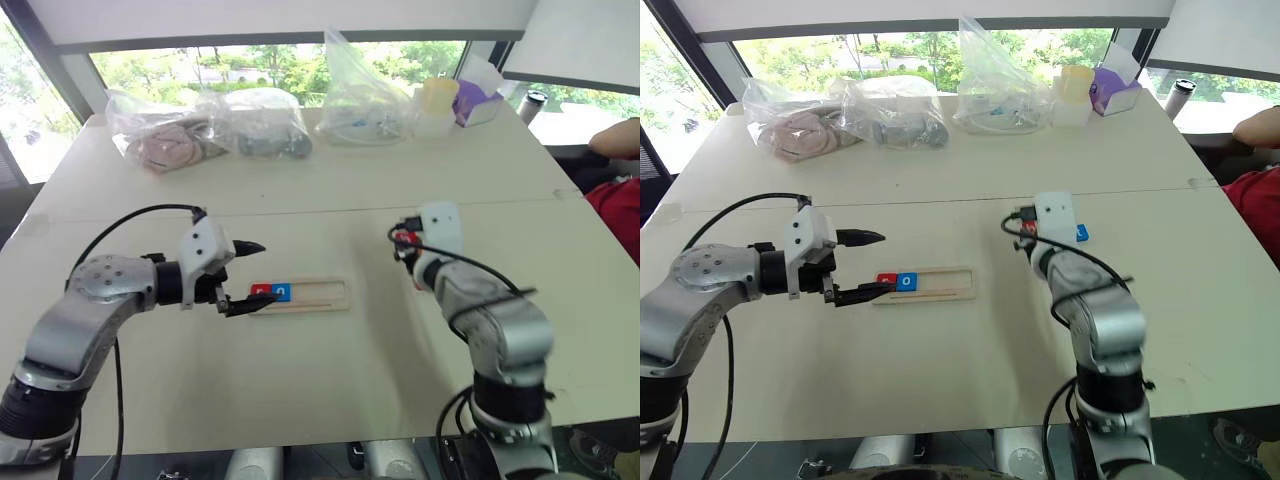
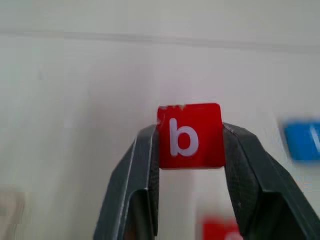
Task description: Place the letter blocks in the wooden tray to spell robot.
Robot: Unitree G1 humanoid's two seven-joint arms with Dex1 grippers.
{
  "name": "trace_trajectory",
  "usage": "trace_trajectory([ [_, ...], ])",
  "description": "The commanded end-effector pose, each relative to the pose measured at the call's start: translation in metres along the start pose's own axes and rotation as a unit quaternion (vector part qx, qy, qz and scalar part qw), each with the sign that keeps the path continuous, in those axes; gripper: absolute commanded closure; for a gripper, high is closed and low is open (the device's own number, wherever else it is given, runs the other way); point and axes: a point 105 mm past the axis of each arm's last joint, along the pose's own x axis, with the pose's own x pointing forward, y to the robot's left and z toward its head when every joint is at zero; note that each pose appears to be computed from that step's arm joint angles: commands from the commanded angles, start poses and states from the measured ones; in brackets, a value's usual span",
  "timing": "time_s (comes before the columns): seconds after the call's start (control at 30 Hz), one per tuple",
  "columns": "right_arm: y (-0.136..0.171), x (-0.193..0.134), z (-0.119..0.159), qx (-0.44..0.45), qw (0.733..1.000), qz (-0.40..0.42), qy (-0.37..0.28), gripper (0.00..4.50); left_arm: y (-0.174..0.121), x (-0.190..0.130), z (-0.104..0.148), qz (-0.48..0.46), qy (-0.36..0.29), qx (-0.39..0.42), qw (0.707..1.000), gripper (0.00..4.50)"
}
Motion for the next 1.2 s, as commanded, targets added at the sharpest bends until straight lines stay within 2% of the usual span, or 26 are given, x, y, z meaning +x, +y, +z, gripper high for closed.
trace_trajectory([
  [0.03,0.009,-0.025,-0.012,0.044,0.999,0.010,0.012,3.34,-0.011,0.003,0.008,-0.038,-0.010,-0.002,0.999,0.00],
  [0.17,0.004,-0.029,-0.039,0.096,0.994,-0.004,0.051,3.34,-0.021,0.005,0.005,-0.082,0.006,-0.013,0.997,0.00],
  [0.3,0.010,-0.026,-0.046,0.119,0.991,0.004,0.067,3.34,-0.026,0.005,0.000,-0.110,0.023,-0.017,0.994,0.00],
  [0.37,0.013,-0.025,-0.048,0.129,0.989,0.008,0.072,2.19,-0.028,0.006,-0.001,-0.115,0.027,-0.016,0.993,0.00],
  [0.4,0.014,-0.024,-0.048,0.131,0.989,0.011,0.073,1.96,-0.027,0.005,-0.001,-0.114,0.027,-0.015,0.993,0.00],
  [0.47,0.015,-0.024,-0.048,0.132,0.988,0.012,0.073,0.82,-0.026,0.005,-0.001,-0.112,0.027,-0.014,0.993,0.00],
  [0.53,0.014,-0.024,-0.046,0.130,0.989,0.010,0.070,0.09,-0.024,0.003,-0.002,-0.108,0.029,-0.014,0.994,0.00],
  [0.6,0.012,-0.025,-0.044,0.128,0.990,0.008,0.065,0.09,-0.024,0.002,-0.003,-0.105,0.031,-0.014,0.994,0.00],
  [0.67,0.009,-0.030,-0.024,0.089,0.995,0.042,0.023,0.09,-0.023,-0.001,-0.006,-0.103,0.036,-0.016,0.994,0.00],
  [0.77,0.007,-0.045,0.004,0.001,0.987,0.158,-0.025,0.09,-0.022,-0.004,-0.007,-0.106,0.037,-0.020,0.993,0.00],
  [0.83,0.014,-0.064,0.004,-0.056,0.960,0.274,-0.024,0.09,-0.023,-0.006,-0.006,-0.114,0.032,-0.021,0.993,0.00],
  [0.9,0.007,-0.075,-0.003,-0.115,0.934,0.338,-0.020,0.09,-0.022,-0.007,-0.004,-0.119,0.031,-0.012,0.992,0.00],
  [1.0,-0.023,-0.064,-0.016,-0.177,0.927,0.329,-0.013,0.09,-0.025,-0.009,-0.002,-0.129,0.029,-0.007,0.991,0.00],
  [1.2,-0.047,-0.045,-0.035,-0.248,0.895,0.371,-0.007,0.09,-0.032,-0.012,-0.011,-0.144,0.049,-0.006,0.988,0.00],
])
